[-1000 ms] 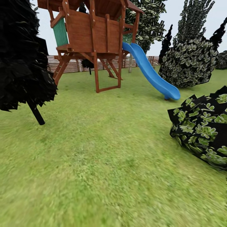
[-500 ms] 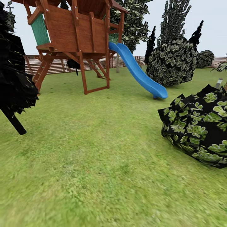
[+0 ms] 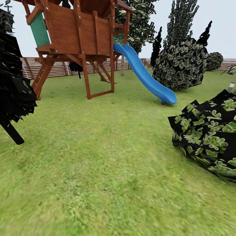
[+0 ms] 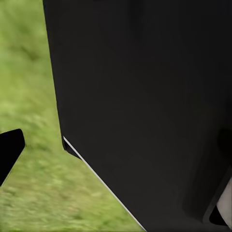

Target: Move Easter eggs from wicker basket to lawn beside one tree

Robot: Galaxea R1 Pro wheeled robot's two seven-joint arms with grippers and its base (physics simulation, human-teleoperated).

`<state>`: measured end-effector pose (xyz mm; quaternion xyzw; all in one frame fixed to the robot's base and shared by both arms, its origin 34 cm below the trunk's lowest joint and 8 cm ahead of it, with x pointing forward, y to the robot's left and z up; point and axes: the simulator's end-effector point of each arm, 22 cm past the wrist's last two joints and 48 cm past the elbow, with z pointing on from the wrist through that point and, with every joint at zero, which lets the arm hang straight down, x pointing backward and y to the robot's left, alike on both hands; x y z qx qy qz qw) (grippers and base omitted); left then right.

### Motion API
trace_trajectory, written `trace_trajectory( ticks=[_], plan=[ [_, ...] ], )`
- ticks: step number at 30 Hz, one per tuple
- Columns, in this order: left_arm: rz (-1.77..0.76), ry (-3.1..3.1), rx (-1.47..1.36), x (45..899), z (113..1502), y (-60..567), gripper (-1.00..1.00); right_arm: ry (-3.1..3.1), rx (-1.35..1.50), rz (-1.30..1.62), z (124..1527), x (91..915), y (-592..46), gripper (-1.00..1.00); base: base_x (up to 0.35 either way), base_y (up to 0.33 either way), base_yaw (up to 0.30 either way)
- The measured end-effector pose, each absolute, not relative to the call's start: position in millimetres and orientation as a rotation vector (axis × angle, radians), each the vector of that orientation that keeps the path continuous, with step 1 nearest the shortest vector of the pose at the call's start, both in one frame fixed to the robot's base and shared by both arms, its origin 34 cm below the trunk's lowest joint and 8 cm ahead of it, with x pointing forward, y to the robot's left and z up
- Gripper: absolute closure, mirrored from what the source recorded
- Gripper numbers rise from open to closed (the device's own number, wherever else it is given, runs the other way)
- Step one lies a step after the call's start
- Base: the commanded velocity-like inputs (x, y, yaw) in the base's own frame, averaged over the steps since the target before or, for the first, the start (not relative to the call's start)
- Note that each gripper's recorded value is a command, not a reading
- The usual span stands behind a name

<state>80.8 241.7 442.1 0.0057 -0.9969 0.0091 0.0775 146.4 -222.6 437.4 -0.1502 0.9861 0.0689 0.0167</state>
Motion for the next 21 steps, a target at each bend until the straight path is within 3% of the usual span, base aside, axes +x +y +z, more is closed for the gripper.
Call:
trace_trajectory(
  ticks=[21],
  plan=[
    [0.027,-2.986,0.017,80.8,442.1,241.7,-1.00,3.066,-0.463,0.226,437.7,145.9,-218.4,-1.00,0.317,0.103,-0.021]
  ],
)
